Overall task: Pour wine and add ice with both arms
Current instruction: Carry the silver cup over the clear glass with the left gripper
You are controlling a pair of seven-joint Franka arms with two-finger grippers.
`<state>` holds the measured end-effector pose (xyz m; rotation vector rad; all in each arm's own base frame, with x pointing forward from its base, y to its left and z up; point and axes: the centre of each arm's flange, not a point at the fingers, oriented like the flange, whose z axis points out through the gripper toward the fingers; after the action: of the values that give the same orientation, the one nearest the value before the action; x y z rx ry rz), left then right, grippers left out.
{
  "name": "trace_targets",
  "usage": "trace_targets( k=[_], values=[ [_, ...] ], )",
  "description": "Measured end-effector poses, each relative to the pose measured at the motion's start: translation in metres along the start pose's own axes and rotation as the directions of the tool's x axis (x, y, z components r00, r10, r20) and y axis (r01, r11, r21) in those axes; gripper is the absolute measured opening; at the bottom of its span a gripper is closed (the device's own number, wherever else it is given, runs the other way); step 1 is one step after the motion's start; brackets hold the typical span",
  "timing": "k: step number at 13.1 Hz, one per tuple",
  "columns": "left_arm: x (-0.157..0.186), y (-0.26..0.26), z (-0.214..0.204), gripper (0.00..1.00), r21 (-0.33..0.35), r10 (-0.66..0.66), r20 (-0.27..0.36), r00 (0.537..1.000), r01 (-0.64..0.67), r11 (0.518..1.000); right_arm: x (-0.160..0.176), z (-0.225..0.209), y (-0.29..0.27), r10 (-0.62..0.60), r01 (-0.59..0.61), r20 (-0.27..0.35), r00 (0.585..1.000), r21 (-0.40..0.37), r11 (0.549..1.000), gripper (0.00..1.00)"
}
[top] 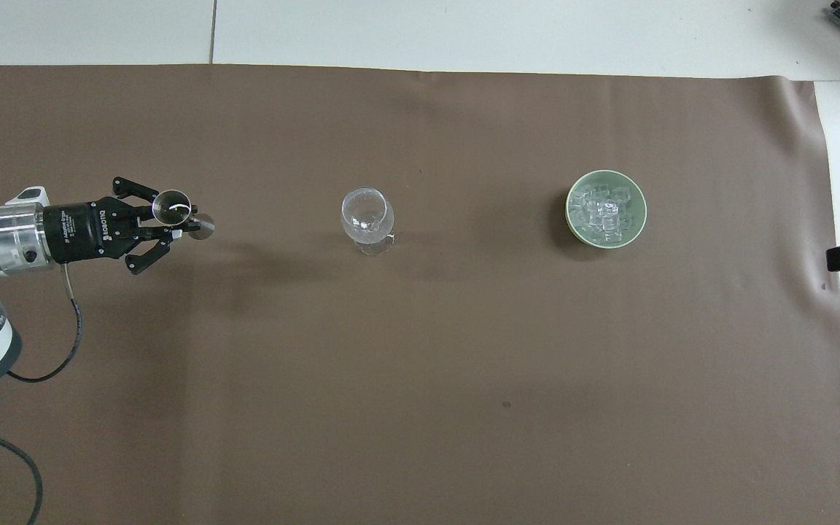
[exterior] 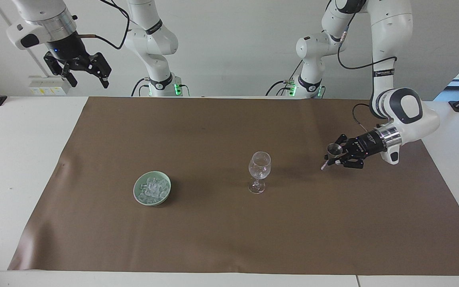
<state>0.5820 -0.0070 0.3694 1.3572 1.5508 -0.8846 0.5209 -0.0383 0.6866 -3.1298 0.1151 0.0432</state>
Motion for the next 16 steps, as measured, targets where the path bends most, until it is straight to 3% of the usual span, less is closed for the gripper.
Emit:
trace_targets(
  k=[5,13,16],
  values=[
    [-0.041,-0.005,0.032,0.22,-0.004,0.005,-0.051,0.999,-0.005,1.000,0.000,0.000,0.000,0.000,0.000,0.000,1.000,0.000,1.000,1.00],
    [-0.071,-0.012,0.078,0.22,-0.060,-0.061,-0.135,0.989,0.053,0.997,0.000,0.000,0.000,0.000,0.000,0.000,1.000,0.000,1.000,1.00],
    [-0.081,-0.016,0.093,0.22,-0.060,-0.070,-0.193,0.979,0.059,0.996,0.000,0.000,0.000,0.000,0.000,0.000,1.000,0.000,1.000,1.00]
  ],
)
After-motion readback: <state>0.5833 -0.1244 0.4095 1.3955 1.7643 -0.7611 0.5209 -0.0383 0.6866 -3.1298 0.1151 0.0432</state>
